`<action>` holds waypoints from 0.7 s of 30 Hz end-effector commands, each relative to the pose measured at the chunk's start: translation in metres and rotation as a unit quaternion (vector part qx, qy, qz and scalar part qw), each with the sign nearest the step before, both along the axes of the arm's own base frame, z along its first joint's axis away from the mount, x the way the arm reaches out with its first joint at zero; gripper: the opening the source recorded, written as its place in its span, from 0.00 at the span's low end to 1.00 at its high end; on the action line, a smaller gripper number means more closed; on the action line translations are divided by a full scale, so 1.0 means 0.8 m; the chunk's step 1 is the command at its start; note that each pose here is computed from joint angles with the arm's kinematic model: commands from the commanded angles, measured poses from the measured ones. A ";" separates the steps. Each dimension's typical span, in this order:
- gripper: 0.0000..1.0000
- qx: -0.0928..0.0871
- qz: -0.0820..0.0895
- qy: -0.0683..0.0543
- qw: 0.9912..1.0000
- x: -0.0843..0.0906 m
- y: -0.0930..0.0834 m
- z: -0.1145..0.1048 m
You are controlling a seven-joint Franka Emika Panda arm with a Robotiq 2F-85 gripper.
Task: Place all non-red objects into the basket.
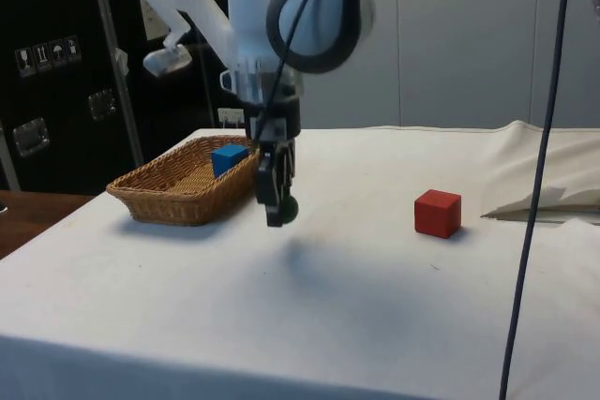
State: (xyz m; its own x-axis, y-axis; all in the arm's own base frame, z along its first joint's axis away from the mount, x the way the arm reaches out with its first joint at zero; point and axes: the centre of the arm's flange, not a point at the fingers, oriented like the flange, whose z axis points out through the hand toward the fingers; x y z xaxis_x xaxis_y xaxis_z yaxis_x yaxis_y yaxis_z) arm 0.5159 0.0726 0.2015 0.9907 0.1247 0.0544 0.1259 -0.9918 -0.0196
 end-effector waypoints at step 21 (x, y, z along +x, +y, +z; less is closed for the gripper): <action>0.00 0.008 -0.003 -0.008 1.000 0.004 -0.021 0.088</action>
